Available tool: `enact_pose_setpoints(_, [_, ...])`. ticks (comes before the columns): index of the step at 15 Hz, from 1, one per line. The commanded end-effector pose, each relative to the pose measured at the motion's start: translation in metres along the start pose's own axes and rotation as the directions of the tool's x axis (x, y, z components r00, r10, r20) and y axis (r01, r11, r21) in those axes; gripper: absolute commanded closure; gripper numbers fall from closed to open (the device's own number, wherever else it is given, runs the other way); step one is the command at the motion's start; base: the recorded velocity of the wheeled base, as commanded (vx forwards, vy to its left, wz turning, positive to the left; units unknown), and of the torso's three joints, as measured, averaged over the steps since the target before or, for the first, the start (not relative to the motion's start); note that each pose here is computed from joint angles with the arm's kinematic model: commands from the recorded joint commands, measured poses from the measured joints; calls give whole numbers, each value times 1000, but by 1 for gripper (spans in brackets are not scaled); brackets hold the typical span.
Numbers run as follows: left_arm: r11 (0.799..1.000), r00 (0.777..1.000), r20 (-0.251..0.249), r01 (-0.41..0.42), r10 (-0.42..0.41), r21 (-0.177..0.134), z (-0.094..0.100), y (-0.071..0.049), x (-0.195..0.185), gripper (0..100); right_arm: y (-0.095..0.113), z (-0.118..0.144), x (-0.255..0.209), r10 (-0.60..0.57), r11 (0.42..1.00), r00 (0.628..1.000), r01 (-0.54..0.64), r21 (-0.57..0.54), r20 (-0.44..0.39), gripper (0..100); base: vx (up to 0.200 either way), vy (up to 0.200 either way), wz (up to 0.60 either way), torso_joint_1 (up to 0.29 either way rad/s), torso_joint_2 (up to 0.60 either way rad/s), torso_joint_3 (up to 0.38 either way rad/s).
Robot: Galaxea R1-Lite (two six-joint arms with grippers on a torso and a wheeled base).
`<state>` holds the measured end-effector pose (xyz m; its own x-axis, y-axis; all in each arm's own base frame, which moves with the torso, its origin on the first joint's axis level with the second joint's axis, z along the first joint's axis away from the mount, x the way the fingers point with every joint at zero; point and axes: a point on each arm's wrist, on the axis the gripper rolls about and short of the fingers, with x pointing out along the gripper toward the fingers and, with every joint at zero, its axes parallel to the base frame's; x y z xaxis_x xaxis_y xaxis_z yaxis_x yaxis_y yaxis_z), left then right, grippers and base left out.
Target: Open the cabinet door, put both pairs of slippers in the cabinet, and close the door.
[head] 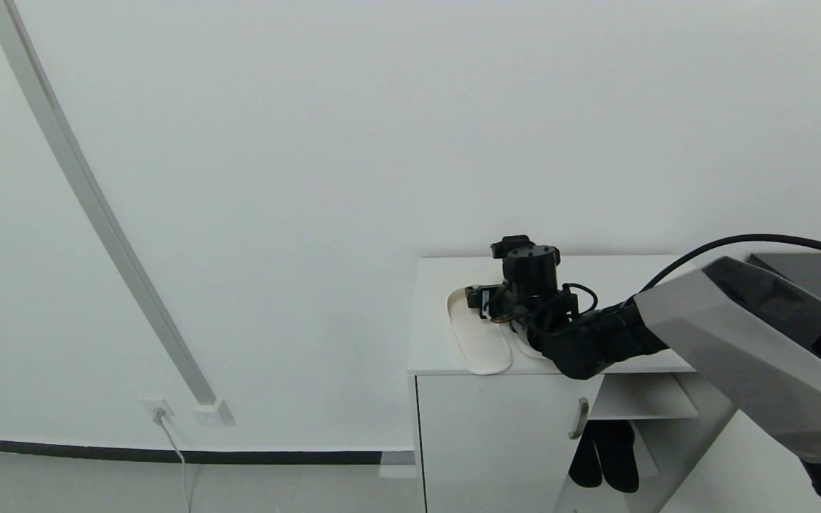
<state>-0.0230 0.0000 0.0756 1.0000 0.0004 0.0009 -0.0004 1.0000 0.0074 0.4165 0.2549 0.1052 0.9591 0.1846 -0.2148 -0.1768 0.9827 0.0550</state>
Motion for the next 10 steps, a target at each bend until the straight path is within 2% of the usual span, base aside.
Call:
enact_pose_setpoints(1, [1000, 1000, -1, -1, 1, 0, 0, 0, 0, 100, 1, -5, 3, 1, 1000, 1000, -1, -2, -7, 0, 0, 0, 0, 0, 0, 0])
enact_pose_setpoints(2, [1000, 1000, -1, -1, 1, 0, 0, 0, 0, 100, 1, -6, 3, 2, 1000, 1000, -2, -4, -8, 0, 0, 0, 0, 0, 0, 0])
enact_pose_setpoints(3, [1000, 1000, -1, -1, 1, 0, 0, 0, 0, 100, 0, -6, 4, 1, 1000, 1000, -1, -4, -7, 100, 0, 0, 0, 0, 0, 0])
enact_pose_setpoints(10, [1000, 1000, -2, -1, 1, -1, 0, 0, 0, 100, 1, 0, 1, 16, 1000, 1000, -16, 0, 3, 100, 0, 0, 0, 0, 0, 0])
